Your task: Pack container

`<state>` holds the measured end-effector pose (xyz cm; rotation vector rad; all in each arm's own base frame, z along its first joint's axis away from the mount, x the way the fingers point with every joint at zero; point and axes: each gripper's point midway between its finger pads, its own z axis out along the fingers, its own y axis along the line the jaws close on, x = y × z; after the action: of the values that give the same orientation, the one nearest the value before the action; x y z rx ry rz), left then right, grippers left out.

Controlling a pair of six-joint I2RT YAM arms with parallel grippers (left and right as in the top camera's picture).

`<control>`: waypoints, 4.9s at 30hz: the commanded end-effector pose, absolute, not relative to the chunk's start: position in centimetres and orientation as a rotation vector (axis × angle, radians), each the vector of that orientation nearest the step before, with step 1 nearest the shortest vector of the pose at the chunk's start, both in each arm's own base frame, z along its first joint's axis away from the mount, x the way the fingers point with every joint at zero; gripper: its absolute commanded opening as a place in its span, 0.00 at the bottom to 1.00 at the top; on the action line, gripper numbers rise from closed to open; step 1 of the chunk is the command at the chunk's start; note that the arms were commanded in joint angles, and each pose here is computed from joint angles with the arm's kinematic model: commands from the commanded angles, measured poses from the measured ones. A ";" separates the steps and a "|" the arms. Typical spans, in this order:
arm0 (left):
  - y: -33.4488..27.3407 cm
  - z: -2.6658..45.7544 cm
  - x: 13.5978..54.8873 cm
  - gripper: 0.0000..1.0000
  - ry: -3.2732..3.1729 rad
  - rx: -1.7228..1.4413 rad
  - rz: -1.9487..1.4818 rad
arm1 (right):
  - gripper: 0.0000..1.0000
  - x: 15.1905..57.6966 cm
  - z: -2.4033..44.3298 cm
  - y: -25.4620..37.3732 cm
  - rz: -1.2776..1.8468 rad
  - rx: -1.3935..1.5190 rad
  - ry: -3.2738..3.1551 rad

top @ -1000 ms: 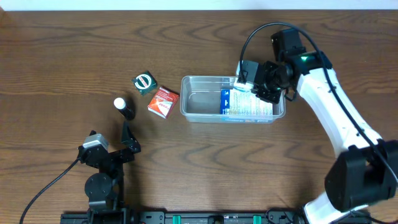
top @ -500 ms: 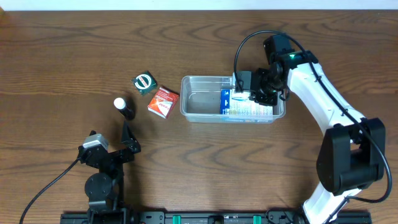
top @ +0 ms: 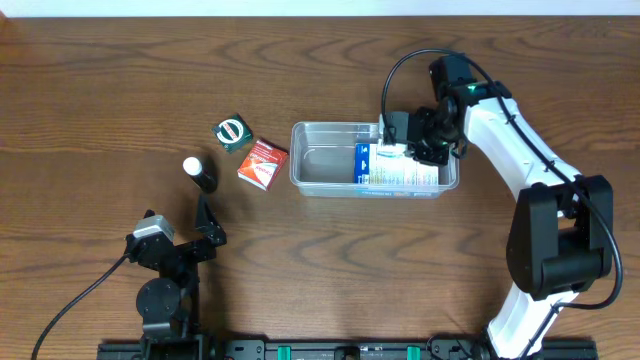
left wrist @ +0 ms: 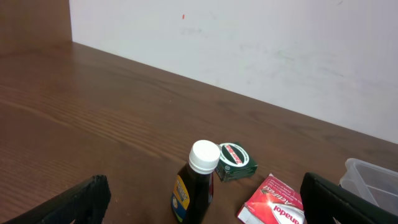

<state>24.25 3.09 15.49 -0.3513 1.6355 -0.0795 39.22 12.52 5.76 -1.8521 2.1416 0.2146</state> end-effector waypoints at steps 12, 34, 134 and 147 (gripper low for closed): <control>3.4 13.7 24.1 0.98 1.689 -0.358 -0.052 | 0.43 40.7 5.3 12.2 0.190 -1.813 2.126; 3.4 13.7 24.1 0.98 1.689 -0.358 -0.052 | 0.76 40.3 15.9 13.6 0.147 -1.645 1.952; -7.6 5.6 38.4 0.98 2.804 0.523 -0.158 | 0.99 42.0 21.9 -17.4 -0.361 0.285 2.390; -7.6 3.4 37.7 0.98 2.866 0.534 -0.165 | 0.99 42.0 21.9 -17.4 -0.361 0.285 2.389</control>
<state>37.81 -7.74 4.68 0.5169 2.8329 -0.1744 41.98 -17.08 21.61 0.2604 2.3993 -0.3576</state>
